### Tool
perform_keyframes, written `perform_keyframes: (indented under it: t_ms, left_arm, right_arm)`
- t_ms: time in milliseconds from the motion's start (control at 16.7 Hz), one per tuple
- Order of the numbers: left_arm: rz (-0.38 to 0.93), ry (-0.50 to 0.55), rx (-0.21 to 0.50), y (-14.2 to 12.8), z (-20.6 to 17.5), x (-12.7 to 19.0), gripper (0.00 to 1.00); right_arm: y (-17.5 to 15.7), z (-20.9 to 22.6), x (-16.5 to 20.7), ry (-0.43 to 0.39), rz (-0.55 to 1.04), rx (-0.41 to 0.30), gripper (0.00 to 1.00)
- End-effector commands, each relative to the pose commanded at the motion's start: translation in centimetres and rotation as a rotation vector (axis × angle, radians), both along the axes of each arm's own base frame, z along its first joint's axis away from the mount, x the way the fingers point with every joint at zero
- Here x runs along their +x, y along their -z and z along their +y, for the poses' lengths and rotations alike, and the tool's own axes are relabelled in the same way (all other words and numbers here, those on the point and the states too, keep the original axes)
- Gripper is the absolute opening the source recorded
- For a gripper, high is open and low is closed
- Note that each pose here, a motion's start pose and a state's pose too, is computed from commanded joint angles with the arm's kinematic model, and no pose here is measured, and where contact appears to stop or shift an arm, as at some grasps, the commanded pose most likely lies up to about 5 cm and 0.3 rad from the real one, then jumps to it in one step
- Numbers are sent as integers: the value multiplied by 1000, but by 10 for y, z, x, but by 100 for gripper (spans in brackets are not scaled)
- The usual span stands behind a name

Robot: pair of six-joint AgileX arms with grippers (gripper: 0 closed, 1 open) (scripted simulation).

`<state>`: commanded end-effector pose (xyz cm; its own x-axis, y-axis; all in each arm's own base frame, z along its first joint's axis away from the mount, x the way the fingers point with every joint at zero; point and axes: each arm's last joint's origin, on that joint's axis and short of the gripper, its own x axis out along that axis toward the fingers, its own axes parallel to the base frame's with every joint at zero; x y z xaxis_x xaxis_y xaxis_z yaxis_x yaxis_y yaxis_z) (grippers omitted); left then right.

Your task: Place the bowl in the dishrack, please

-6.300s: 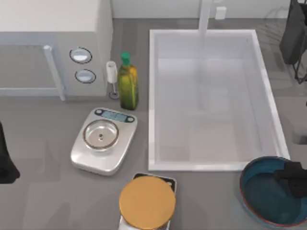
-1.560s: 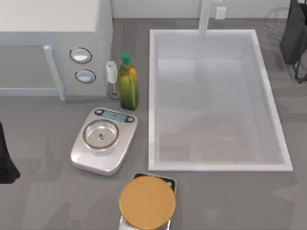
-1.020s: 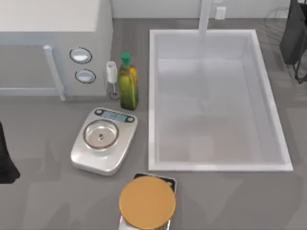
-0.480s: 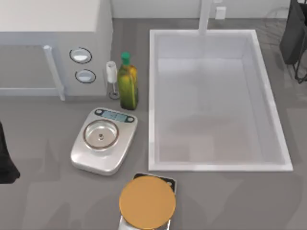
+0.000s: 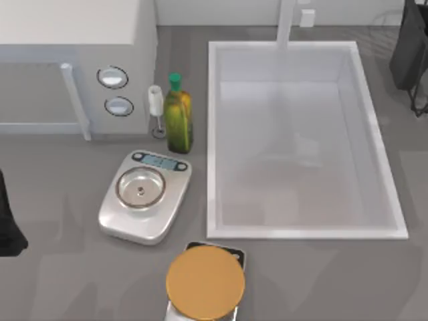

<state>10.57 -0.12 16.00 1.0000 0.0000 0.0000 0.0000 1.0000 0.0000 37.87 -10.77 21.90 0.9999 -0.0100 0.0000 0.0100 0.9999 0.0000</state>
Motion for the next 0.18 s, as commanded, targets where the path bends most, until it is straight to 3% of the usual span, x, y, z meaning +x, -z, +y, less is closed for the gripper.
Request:
perform_keyframes:
  t_ms: [180]
  left_arm:
    - [0, 0, 0, 0, 0, 0, 100]
  right_arm:
    - [0, 0, 0, 0, 0, 0, 100]
